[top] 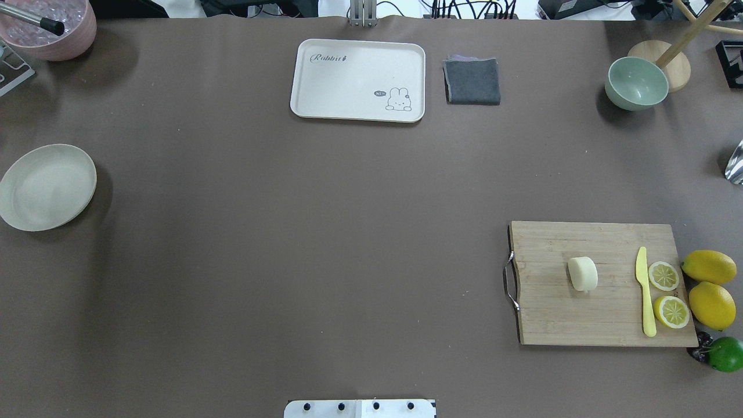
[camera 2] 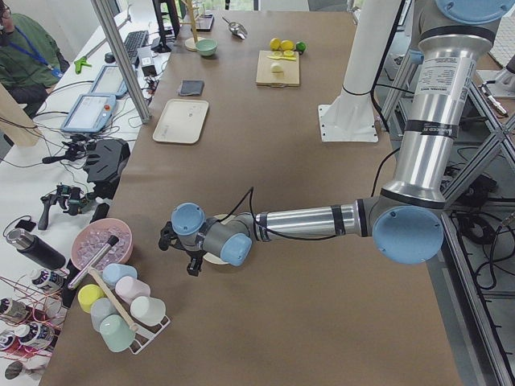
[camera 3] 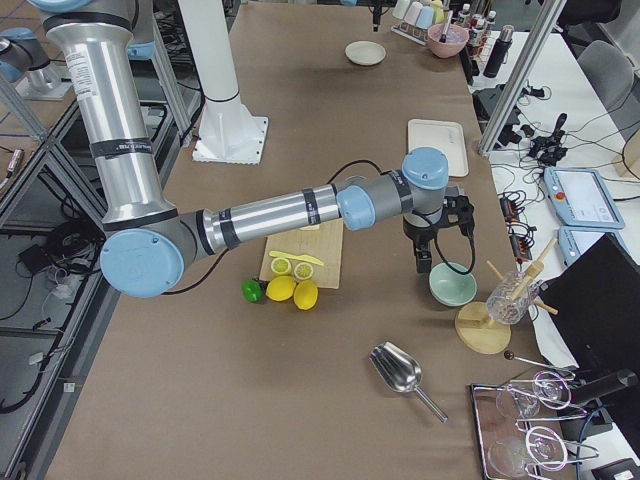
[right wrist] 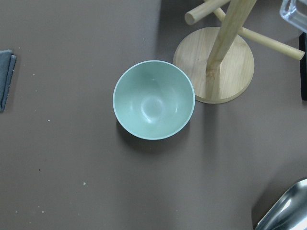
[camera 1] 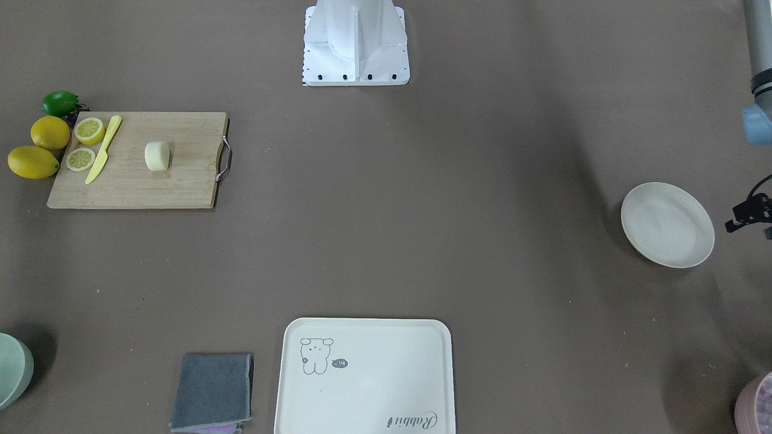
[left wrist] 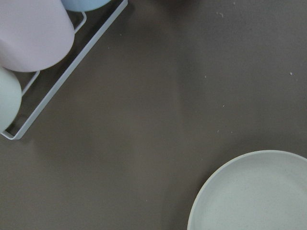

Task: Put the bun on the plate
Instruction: 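Reach the left gripper to the white round plate and grip its rim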

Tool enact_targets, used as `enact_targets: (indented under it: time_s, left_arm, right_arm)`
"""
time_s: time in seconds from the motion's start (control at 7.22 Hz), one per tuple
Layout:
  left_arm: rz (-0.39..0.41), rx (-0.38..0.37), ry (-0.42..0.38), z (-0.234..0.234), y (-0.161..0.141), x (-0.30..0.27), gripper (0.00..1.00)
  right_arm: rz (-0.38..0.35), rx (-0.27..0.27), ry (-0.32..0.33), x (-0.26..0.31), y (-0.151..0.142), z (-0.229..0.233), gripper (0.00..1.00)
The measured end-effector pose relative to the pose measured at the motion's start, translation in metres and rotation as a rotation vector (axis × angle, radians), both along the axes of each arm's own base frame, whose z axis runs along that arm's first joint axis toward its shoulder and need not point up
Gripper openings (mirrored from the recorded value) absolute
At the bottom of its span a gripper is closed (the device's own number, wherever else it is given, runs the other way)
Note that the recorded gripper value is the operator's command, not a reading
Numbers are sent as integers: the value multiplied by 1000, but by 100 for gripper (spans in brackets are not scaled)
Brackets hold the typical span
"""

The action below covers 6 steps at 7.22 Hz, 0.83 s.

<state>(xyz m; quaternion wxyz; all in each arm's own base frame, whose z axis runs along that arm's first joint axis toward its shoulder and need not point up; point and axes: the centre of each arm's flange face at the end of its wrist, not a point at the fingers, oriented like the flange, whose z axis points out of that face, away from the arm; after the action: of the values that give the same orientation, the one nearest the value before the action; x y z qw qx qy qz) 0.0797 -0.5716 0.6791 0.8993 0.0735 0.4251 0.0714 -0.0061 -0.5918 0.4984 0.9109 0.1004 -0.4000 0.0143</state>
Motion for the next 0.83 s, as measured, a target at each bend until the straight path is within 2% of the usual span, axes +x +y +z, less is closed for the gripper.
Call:
enact_targets:
  time_s: [0.83]
  left_arm:
    - [93, 19, -34, 13, 11, 58, 82]
  right_arm:
    - [2, 0, 6, 0, 0, 1, 100]
